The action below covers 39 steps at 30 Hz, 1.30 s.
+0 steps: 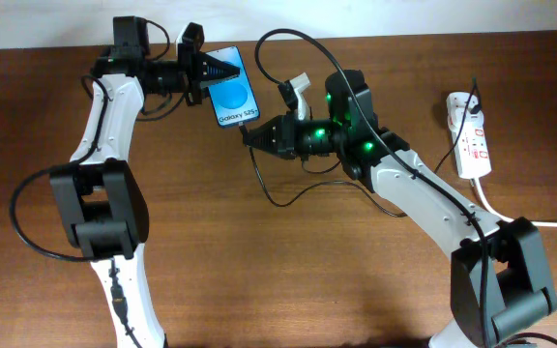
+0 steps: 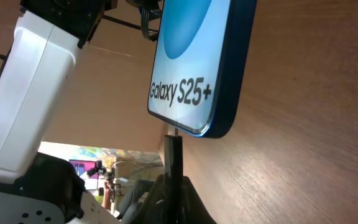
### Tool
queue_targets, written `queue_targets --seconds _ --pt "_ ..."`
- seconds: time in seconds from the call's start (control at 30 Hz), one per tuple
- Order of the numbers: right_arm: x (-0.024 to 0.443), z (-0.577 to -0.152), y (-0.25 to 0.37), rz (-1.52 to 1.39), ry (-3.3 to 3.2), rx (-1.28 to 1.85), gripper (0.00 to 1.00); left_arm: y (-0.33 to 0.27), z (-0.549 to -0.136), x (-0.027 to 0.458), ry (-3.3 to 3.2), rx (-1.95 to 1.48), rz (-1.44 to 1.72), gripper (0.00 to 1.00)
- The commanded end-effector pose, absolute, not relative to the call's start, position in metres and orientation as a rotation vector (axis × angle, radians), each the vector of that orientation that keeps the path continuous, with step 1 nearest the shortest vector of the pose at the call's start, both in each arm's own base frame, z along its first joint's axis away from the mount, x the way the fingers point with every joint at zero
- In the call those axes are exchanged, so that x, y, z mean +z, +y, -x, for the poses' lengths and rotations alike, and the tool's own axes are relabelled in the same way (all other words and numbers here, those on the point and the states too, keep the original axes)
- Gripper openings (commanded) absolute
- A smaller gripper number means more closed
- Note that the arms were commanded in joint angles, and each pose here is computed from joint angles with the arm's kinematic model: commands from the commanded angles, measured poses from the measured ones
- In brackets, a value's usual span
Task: Plug charger to phone and switch on socket
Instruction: 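Lower the plugged phone onto the table with the left gripper and release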
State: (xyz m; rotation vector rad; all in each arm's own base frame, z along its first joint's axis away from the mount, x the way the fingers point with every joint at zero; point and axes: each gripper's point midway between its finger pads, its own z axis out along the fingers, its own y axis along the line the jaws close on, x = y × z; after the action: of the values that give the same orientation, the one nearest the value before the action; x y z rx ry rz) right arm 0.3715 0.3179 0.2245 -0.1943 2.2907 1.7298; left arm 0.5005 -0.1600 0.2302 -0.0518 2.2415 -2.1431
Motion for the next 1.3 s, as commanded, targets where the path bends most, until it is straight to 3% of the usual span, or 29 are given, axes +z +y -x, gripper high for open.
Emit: queue_targets --seconds 0.0,0.73,0.8,0.9,1.03,1.13,1.27 --pt "0.221 -0.386 0.309 0.126 2.280 1.655 0.04 -0.163 -0.494 0.244 2.179 -2.184 -0.052 0.00" --pt "0.220 -0.413 0.291 0.018 2.238 1.551 0.04 -0.193 -0.479 0.242 2.226 -2.234 -0.079 0.00" --pt "0.218 -0.413 0.285 0.017 2.252 1.557 0.23 -0.192 -0.480 0.242 2.221 -2.229 -0.087 0.00" --pt "0.211 -0.420 0.251 -0.006 2.274 1.545 0.26 -0.192 -0.481 0.243 2.211 -2.218 -0.109 0.00" --pt "0.201 -0.414 0.180 -0.069 2.366 1.269 0.30 -0.192 -0.484 0.242 2.137 -2.132 -0.253 0.00" --pt "0.212 -0.386 0.117 -0.174 2.441 0.922 0.31 -0.205 -0.488 0.192 2.403 -1.822 -0.130 0.00" --pt "0.221 -0.357 0.090 -0.208 2.485 0.708 0.34 -0.196 -0.466 0.130 2.719 -1.370 -0.194 0.00"
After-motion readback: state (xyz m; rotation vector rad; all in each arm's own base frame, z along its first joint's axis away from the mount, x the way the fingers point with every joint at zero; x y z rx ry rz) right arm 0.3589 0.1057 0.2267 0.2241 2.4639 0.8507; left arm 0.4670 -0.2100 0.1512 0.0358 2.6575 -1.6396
